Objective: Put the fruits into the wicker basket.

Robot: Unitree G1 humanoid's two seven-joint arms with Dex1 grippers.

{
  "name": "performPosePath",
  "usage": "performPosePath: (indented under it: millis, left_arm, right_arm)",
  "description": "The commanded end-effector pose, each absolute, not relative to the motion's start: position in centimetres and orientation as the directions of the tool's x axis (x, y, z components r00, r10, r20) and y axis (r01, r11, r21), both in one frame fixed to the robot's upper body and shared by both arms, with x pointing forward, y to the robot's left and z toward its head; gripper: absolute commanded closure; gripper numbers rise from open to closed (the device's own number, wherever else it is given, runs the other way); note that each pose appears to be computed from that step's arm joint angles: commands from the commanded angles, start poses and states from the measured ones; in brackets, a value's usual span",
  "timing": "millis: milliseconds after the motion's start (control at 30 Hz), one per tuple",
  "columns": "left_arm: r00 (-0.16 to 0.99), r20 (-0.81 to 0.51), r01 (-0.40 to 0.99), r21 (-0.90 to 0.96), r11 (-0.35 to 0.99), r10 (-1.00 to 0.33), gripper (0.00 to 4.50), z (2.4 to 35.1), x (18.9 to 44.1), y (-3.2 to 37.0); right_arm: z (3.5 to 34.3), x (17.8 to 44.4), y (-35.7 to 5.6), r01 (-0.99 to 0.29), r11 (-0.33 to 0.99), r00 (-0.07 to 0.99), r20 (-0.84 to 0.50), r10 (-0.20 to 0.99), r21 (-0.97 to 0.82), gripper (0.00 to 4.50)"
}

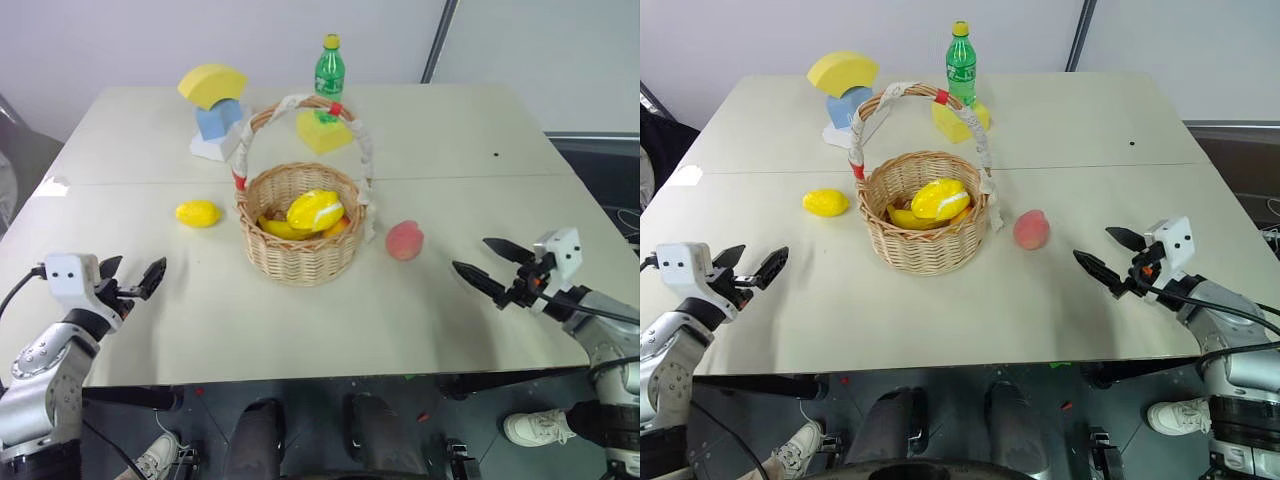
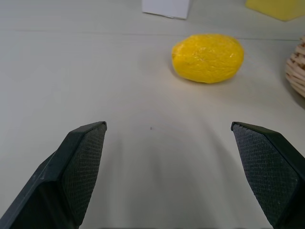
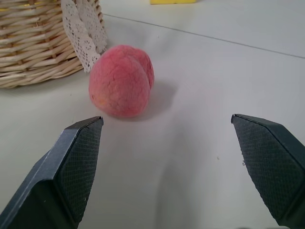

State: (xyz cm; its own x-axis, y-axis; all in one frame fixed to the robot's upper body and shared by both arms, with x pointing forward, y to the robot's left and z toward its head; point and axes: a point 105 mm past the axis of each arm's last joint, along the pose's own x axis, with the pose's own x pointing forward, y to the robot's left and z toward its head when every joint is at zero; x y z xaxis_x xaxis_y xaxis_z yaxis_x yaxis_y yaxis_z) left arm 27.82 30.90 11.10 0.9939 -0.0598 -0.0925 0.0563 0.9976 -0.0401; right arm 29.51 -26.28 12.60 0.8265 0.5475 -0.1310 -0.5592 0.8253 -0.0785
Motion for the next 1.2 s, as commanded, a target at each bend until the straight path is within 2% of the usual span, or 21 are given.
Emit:
performPosePath:
  millis: [33,400,533,633,700,800,933,1033,1200]
  left_arm:
    - [0.999,-0.028,0.04,-0.005,0.999,-0.04,0.0,12.8,27.8,30.9]
    - [0.997,-0.02,0.072,0.001,0.997,-0.072,0.0,13.3,29.0,29.9]
    - [0.998,-0.017,0.065,0.109,0.992,-0.064,0.0,14.6,29.8,30.3]
    - [0.996,-0.029,0.094,0.321,0.942,-0.09,0.0,16.2,30.9,30.1]
    - [0.99,-0.037,0.136,0.469,0.873,-0.134,0.0,17.6,32.2,29.6]
    - [0.981,-0.101,0.194,0.604,0.773,-0.167,0.0,17.8,33.9,29.1]
    - [0.965,-0.166,0.261,0.669,0.696,-0.203,0.0,17.1,35.3,28.5]
    - [0.928,-0.243,0.371,0.653,0.661,-0.281,0.0,15.9,36.9,27.0]
    - [0.891,-0.296,0.454,0.623,0.637,-0.345,0.0,15.4,38.4,25.8]
  right_arm:
    - [13.7,29.7,-26.0,-0.562,0.819,0.827,-0.093,0.555,-0.116,0.01]
    - [14.6,29.7,-24.4,-0.614,0.777,0.789,-0.085,0.608,-0.138,0.01]
    - [16.5,29.5,-22.9,-0.659,0.736,0.75,-0.055,0.66,-0.157,0.01]
    - [18.7,28.6,-20.9,-0.734,0.668,0.676,-0.038,0.736,-0.126,0.01]
    - [20.2,27.0,-18.1,-0.82,0.562,0.569,-0.046,0.821,-0.113,0.01]
    - [21.7,25.1,-14.4,-0.896,0.428,0.436,-0.048,0.899,-0.119,0.01]
    - [22.2,24.1,-12.1,-0.923,0.363,0.372,-0.049,0.927,-0.131,0.01]
    - [22.2,23.0,-9.9,-0.945,0.294,0.302,-0.043,0.952,-0.144,0.01]
    - [22.2,22.4,-8.9,-0.953,0.27,0.276,-0.024,0.961,-0.137,0.01]
